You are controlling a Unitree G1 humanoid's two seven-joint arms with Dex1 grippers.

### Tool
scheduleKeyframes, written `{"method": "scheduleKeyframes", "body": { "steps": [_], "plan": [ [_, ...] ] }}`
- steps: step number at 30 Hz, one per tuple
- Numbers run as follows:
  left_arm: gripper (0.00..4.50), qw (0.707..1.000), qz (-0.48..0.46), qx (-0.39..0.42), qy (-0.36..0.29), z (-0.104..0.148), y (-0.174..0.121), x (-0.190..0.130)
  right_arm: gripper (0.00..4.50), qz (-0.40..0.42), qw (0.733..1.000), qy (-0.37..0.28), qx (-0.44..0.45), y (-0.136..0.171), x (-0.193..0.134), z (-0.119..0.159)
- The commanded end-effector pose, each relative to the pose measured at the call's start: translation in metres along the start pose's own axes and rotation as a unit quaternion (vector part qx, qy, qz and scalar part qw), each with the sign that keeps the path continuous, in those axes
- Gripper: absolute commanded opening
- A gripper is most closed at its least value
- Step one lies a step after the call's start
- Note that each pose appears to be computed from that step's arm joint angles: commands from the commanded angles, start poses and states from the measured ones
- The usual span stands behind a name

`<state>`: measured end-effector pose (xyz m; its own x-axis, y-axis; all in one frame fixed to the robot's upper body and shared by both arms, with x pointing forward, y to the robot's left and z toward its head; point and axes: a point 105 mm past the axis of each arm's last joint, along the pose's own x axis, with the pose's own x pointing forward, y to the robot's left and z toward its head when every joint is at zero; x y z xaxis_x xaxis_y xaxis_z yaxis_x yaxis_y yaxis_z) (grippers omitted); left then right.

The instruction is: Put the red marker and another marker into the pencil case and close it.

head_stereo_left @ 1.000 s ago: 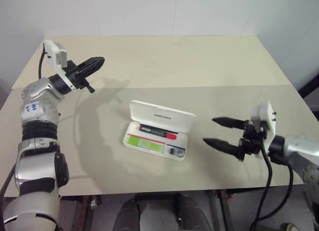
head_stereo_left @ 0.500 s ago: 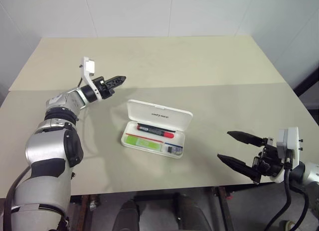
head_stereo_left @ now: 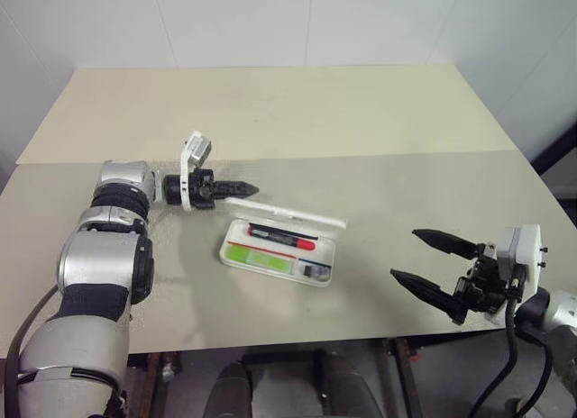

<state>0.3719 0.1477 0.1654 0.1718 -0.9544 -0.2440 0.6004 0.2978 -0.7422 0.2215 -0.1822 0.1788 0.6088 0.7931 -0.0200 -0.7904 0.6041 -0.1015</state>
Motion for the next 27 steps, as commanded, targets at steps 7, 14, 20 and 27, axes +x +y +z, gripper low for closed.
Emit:
{"method": "scheduleKeyframes", "body": {
  "steps": [7, 14, 20, 27],
  "plan": [
    [0.03, 0.985, 0.074, 0.095, 0.12, -0.032, 0.019, -0.005, 4.5, 0.001, 1.0, -0.007, -0.014, 0.002, 0.003, 0.004],
    [0.03, 0.969, 0.119, 0.15, 0.158, -0.053, 0.035, 0.011, 4.5, 0.005, 1.0, -0.006, -0.013, 0.002, 0.004, 0.002],
    [0.03, 0.932, 0.16, 0.248, 0.21, -0.07, 0.05, 0.015, 4.5, 0.009, 1.0, -0.006, -0.015, 0.001, 0.006, 0.001],
    [0.03, 0.876, 0.203, 0.364, 0.243, -0.069, 0.064, 0.01, 4.5, 0.013, 1.0, -0.005, -0.017, 0.001, 0.012, 0.0]
  ]
}}
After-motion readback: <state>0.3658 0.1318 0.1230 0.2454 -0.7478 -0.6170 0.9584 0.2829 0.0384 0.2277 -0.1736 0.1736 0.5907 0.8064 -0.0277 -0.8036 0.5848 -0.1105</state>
